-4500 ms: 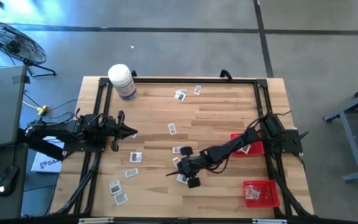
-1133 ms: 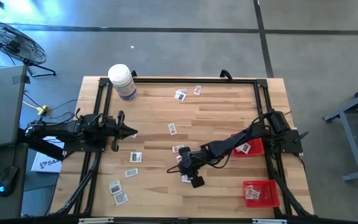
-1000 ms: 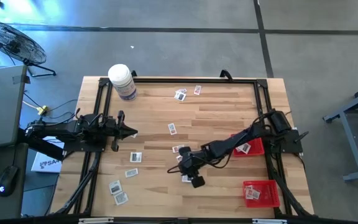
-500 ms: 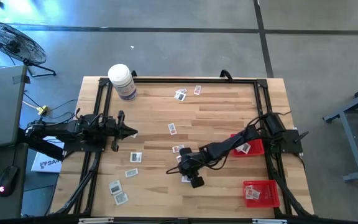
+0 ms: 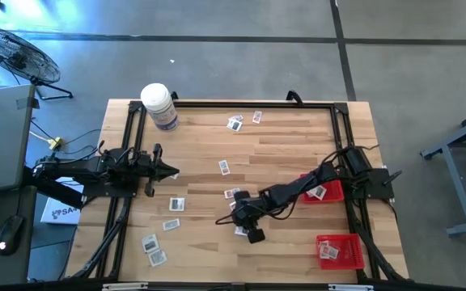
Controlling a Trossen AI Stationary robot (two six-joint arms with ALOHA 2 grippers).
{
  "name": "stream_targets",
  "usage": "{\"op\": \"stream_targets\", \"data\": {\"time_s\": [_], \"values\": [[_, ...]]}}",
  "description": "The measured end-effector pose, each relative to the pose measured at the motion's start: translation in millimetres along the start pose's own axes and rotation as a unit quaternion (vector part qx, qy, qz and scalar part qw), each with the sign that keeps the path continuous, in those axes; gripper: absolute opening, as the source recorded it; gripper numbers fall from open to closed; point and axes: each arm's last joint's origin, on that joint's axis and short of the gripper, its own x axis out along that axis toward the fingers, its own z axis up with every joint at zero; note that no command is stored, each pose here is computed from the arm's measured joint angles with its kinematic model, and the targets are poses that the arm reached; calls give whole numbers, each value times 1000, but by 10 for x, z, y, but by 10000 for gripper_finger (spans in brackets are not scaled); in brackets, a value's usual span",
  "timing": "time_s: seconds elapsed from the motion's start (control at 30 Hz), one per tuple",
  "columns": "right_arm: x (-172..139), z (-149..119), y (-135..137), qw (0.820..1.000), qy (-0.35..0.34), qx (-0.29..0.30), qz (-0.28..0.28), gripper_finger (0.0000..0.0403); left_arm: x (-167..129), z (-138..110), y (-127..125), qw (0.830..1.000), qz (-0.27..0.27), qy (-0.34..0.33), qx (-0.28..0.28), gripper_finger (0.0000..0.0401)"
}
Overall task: Pick & Place First Aid Supplies
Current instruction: Put the black towelette pack into the top red basket
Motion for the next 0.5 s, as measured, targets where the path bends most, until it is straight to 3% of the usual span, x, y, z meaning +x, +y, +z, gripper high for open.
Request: {"op": "stream_targets", "data": {"time_s": [0.13, 0.5], "values": [[-13, 7, -1, 1000, -2, 3, -1, 5, 0, 0, 0, 1000, 0, 0, 0, 0], [-503, 166, 36, 999, -22, 15, -19, 3, 0, 1, 0, 1000, 0, 0, 0, 0]]}}
